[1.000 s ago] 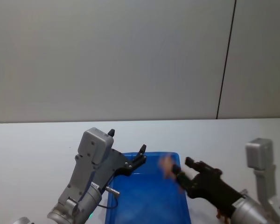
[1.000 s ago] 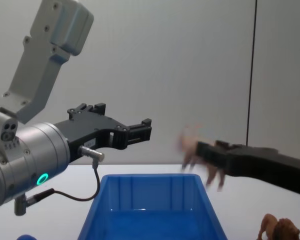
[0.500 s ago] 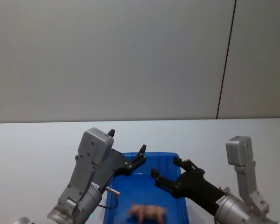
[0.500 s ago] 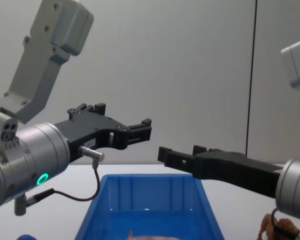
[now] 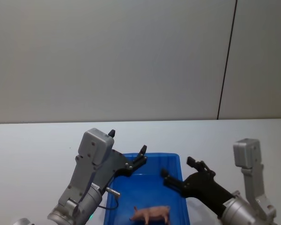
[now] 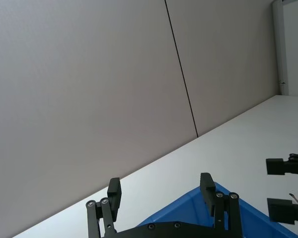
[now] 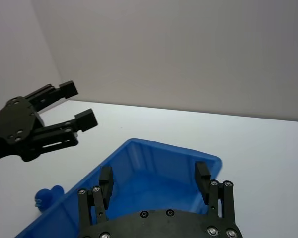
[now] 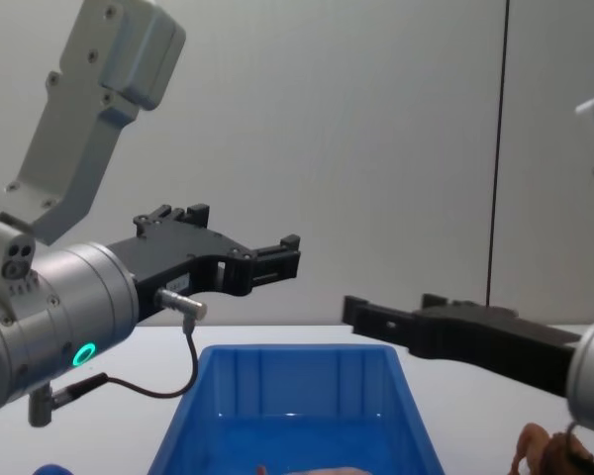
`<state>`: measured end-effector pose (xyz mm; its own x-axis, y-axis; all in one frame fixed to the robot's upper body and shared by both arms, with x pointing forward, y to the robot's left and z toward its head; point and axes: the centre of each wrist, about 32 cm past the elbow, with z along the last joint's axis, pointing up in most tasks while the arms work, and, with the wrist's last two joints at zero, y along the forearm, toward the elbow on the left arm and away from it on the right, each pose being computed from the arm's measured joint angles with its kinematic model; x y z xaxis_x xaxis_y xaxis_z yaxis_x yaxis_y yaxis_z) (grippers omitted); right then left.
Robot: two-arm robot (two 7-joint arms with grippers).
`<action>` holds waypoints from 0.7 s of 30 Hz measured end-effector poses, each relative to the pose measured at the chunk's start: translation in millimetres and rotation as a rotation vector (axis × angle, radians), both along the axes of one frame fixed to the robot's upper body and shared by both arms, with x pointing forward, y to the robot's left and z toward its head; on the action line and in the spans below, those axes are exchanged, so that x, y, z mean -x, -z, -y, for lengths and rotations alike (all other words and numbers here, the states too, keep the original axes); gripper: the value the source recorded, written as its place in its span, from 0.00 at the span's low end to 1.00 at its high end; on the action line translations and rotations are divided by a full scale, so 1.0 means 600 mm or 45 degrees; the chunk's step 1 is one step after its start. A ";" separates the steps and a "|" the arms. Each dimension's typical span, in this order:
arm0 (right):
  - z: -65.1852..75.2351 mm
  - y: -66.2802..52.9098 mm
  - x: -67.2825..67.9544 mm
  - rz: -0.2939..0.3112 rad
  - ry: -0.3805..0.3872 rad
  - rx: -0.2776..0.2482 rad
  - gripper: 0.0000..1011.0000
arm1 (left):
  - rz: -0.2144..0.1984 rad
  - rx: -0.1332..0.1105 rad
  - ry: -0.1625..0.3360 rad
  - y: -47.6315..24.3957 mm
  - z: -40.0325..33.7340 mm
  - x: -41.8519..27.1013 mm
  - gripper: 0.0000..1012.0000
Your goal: Pick up the two dolls from the table and place them into the box.
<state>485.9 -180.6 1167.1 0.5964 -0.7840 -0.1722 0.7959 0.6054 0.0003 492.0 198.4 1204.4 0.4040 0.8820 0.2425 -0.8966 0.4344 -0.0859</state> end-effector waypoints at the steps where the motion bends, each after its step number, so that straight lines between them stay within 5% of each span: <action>1: 0.002 -0.001 0.003 0.001 0.014 0.006 0.99 | 0.000 0.000 0.000 0.000 0.000 0.000 0.99; 21: 0.036 -0.014 0.069 -0.045 0.269 0.176 0.99 | 0.000 0.000 0.000 0.000 0.000 0.000 0.99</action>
<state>444.7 -202.0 1175.5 0.4122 -0.9082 -0.0726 0.9029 0.4179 -0.1008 492.0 198.4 1204.4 0.4041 0.8820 0.2425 -0.8966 0.4344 -0.0859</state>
